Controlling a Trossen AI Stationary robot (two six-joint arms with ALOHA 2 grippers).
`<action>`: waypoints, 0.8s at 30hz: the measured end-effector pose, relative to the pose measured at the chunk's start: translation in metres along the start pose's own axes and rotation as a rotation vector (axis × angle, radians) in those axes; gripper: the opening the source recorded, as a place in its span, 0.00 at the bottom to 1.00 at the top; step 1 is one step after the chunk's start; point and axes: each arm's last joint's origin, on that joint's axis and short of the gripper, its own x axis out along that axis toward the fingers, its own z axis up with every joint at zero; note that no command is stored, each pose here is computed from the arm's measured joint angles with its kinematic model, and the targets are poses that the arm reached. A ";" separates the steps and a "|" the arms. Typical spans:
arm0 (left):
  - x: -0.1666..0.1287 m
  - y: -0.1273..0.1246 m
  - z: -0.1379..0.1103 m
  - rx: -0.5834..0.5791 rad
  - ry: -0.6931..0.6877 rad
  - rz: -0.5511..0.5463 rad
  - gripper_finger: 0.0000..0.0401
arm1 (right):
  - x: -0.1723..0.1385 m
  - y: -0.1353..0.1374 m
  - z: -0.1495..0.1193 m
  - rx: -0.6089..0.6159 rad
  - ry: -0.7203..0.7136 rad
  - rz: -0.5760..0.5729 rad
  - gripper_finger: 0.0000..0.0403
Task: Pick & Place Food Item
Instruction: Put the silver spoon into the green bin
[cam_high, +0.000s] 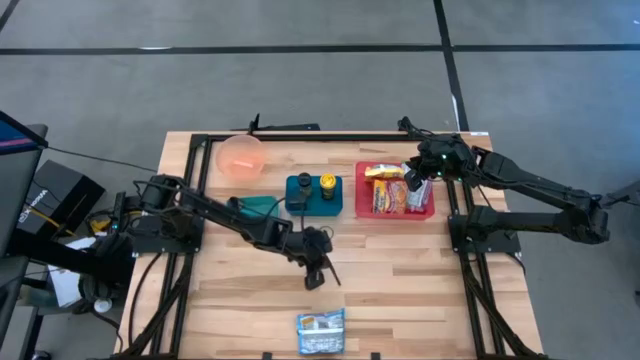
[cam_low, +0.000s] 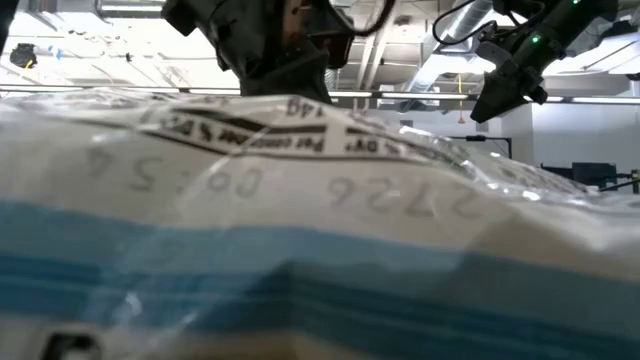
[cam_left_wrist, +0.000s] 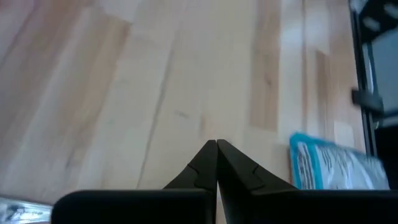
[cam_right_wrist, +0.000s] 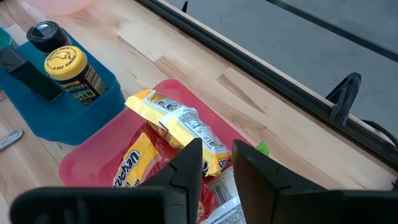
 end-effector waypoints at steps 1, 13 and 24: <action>0.000 -0.002 -0.001 0.031 0.003 -0.005 0.00 | 0.000 0.000 0.000 0.000 0.000 0.000 0.21; 0.017 -0.004 -0.013 0.104 0.042 0.008 0.00 | 0.000 0.000 0.000 0.002 -0.004 0.001 0.21; 0.031 0.000 -0.025 0.052 0.111 0.033 0.00 | 0.000 0.000 0.000 0.004 -0.003 0.001 0.21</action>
